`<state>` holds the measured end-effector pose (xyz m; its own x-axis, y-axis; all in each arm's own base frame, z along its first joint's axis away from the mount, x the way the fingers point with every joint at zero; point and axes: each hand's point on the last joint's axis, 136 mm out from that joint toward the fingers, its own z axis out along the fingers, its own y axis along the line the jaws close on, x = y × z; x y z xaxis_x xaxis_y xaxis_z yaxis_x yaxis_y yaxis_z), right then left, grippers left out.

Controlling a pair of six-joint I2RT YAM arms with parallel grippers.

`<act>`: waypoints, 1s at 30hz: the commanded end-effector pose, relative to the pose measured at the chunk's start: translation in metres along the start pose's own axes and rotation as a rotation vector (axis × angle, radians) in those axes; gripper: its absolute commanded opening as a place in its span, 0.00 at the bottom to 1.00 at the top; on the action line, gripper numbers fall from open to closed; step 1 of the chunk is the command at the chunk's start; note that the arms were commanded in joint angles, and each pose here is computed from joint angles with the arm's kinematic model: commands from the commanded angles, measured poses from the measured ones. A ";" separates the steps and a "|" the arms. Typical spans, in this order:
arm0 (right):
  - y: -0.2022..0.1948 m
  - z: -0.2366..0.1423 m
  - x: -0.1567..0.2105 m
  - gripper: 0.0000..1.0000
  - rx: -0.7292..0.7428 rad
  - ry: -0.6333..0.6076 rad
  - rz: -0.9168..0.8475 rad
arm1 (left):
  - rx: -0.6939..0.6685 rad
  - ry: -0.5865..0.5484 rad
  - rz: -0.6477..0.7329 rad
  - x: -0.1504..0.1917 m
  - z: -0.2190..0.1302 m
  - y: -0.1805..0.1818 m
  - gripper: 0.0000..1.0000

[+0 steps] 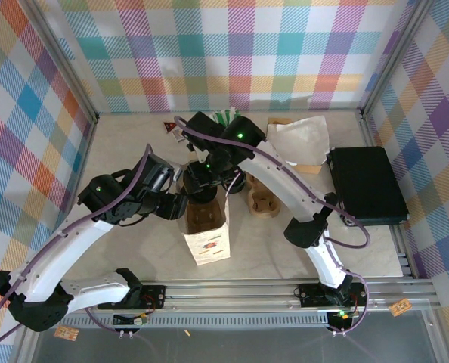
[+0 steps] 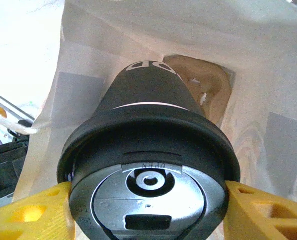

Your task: Pack the takeout coffee

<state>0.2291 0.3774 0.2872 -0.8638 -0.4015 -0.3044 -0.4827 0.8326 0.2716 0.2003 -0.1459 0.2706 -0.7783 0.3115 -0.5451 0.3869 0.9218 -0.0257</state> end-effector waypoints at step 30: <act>-0.020 -0.064 0.067 0.49 -0.058 0.147 0.055 | 0.266 -0.353 0.630 -0.009 -0.077 -0.039 0.71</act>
<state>0.2086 0.3457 0.3212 -0.8953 -0.3463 -0.2802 -0.4340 0.8203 0.3726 0.1585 -0.1573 0.3366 -0.3427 0.5838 -0.7360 0.7865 0.6067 0.1150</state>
